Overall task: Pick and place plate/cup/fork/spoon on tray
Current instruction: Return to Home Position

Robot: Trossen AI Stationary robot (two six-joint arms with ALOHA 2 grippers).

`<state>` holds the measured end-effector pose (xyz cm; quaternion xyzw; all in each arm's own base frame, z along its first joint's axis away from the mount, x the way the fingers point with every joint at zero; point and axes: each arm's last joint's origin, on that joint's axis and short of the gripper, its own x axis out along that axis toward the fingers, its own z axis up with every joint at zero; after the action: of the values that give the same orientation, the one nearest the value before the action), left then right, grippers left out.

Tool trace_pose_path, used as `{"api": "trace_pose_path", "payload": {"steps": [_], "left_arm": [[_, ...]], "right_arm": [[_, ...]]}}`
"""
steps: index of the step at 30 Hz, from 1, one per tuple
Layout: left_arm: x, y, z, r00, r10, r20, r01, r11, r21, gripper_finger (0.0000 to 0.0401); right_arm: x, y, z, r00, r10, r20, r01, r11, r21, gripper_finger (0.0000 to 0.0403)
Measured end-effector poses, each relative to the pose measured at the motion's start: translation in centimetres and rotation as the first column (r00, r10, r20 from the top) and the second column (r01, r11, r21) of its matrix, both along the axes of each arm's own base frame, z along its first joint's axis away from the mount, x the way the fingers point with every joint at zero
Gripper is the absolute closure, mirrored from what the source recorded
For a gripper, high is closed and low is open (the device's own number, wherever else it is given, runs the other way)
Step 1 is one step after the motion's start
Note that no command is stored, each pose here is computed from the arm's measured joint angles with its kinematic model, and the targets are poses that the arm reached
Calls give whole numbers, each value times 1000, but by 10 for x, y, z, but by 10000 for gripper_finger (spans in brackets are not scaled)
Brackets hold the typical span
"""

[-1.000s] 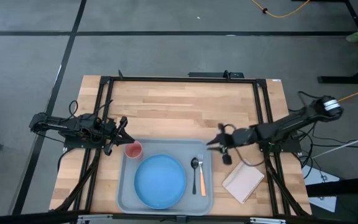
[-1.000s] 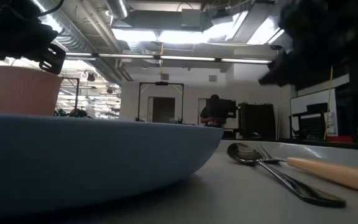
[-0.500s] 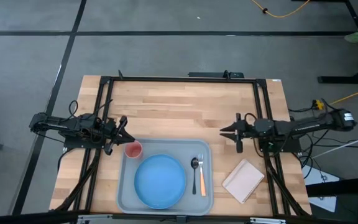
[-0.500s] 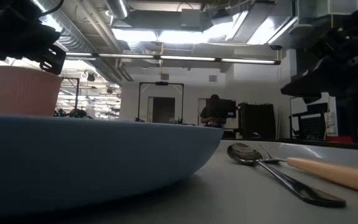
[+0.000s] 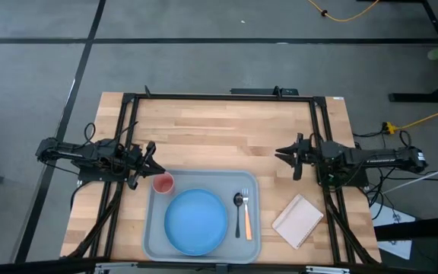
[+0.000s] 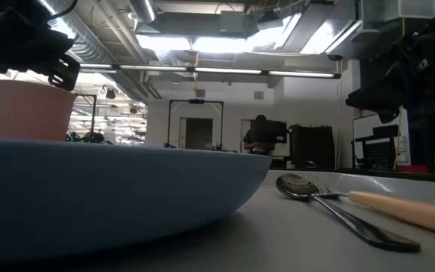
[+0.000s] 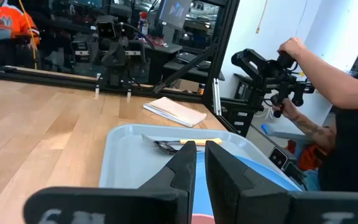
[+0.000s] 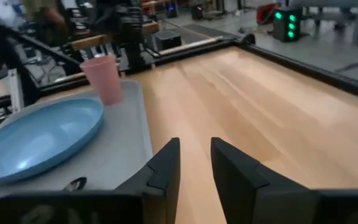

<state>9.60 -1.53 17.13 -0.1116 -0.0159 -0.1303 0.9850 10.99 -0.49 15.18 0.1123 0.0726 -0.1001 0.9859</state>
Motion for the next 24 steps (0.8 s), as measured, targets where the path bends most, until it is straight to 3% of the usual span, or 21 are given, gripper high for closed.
{"api": "trace_pose_path", "payload": {"steps": [5,12,18,24], "left_arm": [[0,0,0,1000,0,0,0,1000,0,374],[0,0,0,1000,1,0,-1,1000,0,374],[0,0,0,1000,1,0,-1,1000,0,374],[0,0,0,1000,0,0,0,1000,0,374]], "right_arm": [[-1,3,1,998,63,6,-63,998,-30,308],[-1,11,1,987,158,8,-158,987,2,308],[-2,22,-1,938,346,-6,-345,937,59,308],[-2,23,-2,935,353,-43,-355,932,-77,308]]}}
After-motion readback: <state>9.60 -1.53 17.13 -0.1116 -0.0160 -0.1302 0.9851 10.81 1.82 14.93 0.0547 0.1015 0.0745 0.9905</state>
